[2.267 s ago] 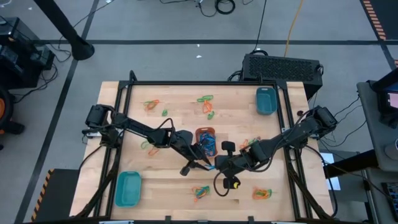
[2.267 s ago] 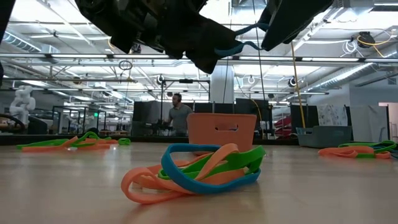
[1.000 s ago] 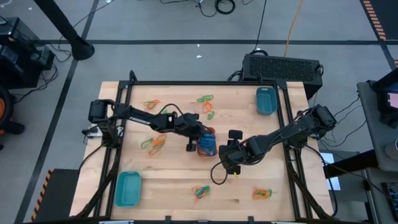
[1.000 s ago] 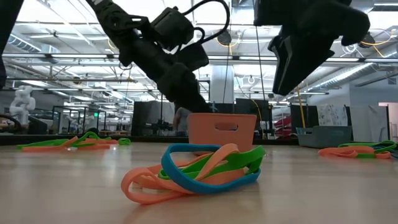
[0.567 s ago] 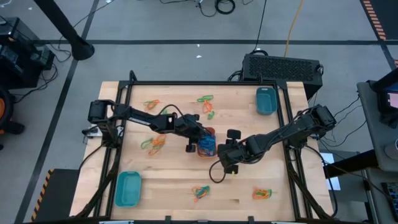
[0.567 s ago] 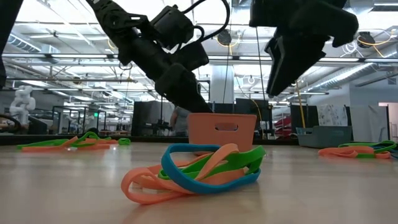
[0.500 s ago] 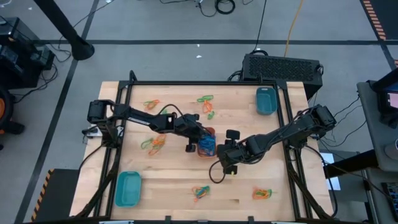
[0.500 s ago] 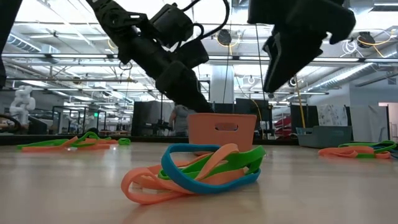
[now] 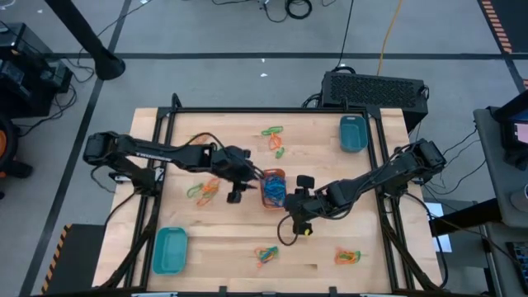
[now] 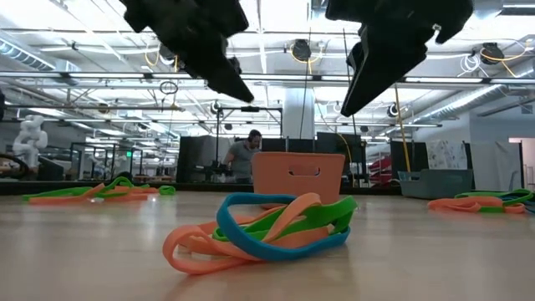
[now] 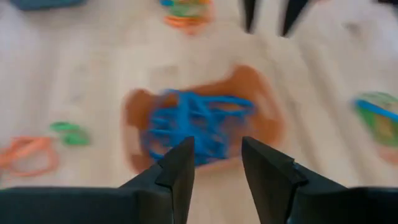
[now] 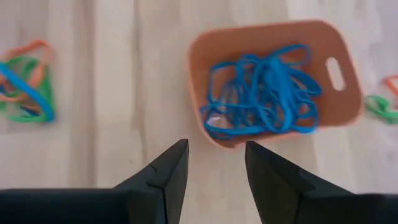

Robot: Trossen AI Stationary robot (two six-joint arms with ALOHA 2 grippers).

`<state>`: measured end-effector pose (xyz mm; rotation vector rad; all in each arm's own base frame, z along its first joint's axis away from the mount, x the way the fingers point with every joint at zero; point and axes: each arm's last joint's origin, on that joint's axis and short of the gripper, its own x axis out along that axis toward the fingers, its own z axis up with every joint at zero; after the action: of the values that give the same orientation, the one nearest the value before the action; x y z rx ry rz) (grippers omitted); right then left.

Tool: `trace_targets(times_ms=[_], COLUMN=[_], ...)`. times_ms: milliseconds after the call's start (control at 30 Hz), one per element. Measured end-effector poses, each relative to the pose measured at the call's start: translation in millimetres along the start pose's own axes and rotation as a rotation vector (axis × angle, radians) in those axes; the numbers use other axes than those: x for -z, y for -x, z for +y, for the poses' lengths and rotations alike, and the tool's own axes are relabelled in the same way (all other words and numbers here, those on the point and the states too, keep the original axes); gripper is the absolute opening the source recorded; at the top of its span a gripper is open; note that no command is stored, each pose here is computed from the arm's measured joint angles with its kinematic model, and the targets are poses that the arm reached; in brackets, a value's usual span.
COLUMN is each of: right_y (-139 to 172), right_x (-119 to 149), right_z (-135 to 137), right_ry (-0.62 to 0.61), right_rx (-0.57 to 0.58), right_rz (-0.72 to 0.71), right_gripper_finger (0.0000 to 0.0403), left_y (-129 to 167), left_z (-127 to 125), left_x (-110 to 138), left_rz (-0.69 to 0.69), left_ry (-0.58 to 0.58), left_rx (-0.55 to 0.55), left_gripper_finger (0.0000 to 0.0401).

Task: Sort rubber bands into baskets
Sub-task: Put the blue rubber band into the orange bin

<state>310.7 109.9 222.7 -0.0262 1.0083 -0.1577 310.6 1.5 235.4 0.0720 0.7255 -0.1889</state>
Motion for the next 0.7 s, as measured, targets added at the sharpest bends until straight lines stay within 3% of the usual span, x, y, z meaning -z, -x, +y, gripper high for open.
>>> trace_targets(times_ms=[200,400,567,700], right_y=[-5,-16,-32,-43], right_x=[-1,-7,-7,0], right_z=[22,35,40,49], right_ry=[0.102,0.222,0.242,0.257], right_rx=[-0.07,-0.098,-0.101,-0.2], right_rz=[-0.067,-0.155,-0.167,-0.104], right_gripper_finger=[0.0151,0.0151,0.0151,0.0151], left_y=[-9,-28,-52,-71], left_z=[-38,-67,-95,-120], left_x=[12,8,3,7], left_rz=[0.044,-0.021,-0.111,-0.126], left_ry=[-0.042,-0.095,0.017,0.122], left_rx=[0.265,0.33,0.4,0.453], left_gripper_finger=[0.0141,0.0141,0.0141,0.0141])
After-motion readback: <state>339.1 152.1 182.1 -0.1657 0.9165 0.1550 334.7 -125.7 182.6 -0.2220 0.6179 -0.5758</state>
